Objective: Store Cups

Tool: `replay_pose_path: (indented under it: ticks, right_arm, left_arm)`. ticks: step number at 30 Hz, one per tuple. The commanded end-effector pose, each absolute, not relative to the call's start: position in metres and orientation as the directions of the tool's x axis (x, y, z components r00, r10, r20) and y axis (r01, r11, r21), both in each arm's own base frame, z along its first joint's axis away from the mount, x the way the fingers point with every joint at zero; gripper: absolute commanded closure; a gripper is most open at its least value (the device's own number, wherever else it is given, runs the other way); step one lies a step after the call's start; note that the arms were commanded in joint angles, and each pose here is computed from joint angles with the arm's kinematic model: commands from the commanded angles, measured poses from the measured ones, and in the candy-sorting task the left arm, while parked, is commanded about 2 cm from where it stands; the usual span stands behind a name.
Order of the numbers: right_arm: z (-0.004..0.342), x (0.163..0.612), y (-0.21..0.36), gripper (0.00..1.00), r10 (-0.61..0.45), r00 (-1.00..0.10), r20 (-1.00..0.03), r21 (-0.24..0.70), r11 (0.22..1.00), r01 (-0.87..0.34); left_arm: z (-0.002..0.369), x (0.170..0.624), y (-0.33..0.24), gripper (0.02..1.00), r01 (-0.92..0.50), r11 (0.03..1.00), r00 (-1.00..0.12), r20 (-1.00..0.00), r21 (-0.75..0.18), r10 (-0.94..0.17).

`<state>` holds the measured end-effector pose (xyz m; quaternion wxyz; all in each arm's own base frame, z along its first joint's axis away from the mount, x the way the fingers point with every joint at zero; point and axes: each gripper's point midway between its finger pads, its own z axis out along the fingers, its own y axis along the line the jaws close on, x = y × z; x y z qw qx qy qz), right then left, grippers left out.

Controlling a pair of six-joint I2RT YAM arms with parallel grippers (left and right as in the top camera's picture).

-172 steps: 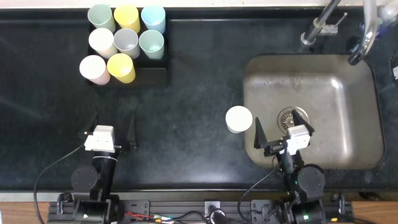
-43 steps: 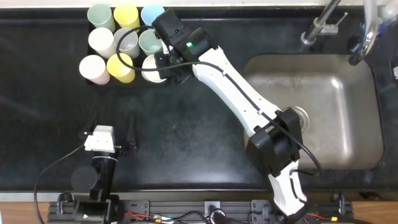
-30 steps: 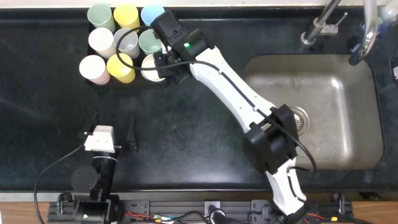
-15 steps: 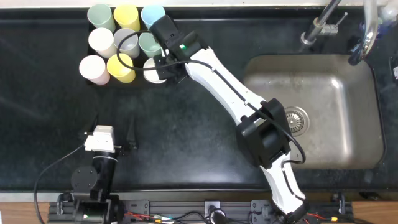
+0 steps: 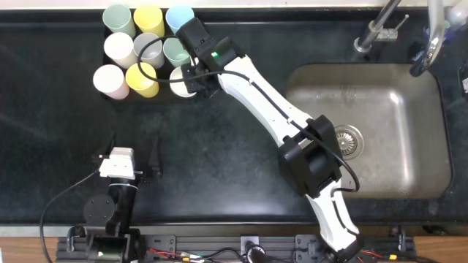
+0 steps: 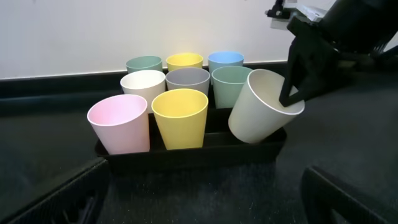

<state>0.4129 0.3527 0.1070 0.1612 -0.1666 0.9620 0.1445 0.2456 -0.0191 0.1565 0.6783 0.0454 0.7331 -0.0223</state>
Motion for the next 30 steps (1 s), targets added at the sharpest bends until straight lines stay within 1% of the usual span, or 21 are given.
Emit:
replay_pose_path:
  ticks: [1,4,7,14,17,20,22,23,27,30]
  right_arm:
    - [0.107,0.41,0.355,0.945,-0.282,-0.889,-0.36,0.215,0.902,-0.373]
    - [0.107,0.411,0.356,0.908,-0.282,-0.889,-0.362,0.217,0.902,-0.374]
    - [0.107,0.41,0.355,0.776,-0.283,-0.89,-0.358,0.217,0.902,-0.374]
    - [0.11,0.41,0.355,0.638,-0.285,-0.887,-0.363,0.217,0.9,-0.378]
    - [0.123,0.411,0.353,0.619,-0.282,-0.878,-0.387,0.221,0.896,-0.386]
    - [0.157,0.414,0.348,0.606,-0.269,-0.854,-0.446,0.228,0.888,-0.399]
    - [0.184,0.415,0.342,0.592,-0.26,-0.829,-0.494,0.229,0.882,-0.413]
    - [0.204,0.414,0.337,0.579,-0.256,-0.809,-0.53,0.227,0.876,-0.426]
    - [0.273,0.412,0.303,0.481,-0.23,-0.738,-0.634,0.211,0.867,-0.452]
    - [0.309,0.409,0.261,0.4,-0.222,-0.703,-0.676,0.174,0.879,-0.444]
  left_arm:
    - [0.157,0.245,-0.019,0.018,0.097,0.995,-0.071,-0.997,0.033,0.04]
    - [0.157,0.245,-0.019,0.02,0.097,0.995,-0.071,-0.997,0.033,0.04]
    - [0.157,0.245,-0.019,0.018,0.097,0.995,-0.071,-0.997,0.033,0.04]
    - [0.157,0.245,-0.019,0.018,0.097,0.995,-0.071,-0.997,0.033,0.04]
    - [0.157,0.245,-0.019,0.018,0.097,0.995,-0.071,-0.997,0.033,0.04]
    - [0.157,0.245,-0.019,0.02,0.097,0.995,-0.071,-0.997,0.033,0.04]
    - [0.157,0.245,-0.019,0.018,0.097,0.995,-0.071,-0.997,0.033,0.04]
    - [0.157,0.245,-0.019,0.018,0.097,0.995,-0.071,-0.997,0.033,0.04]
    - [0.157,0.245,-0.019,0.02,0.097,0.995,-0.071,-0.997,0.033,0.04]
    - [0.157,0.245,-0.019,0.018,0.097,0.995,-0.071,-0.997,0.033,0.04]
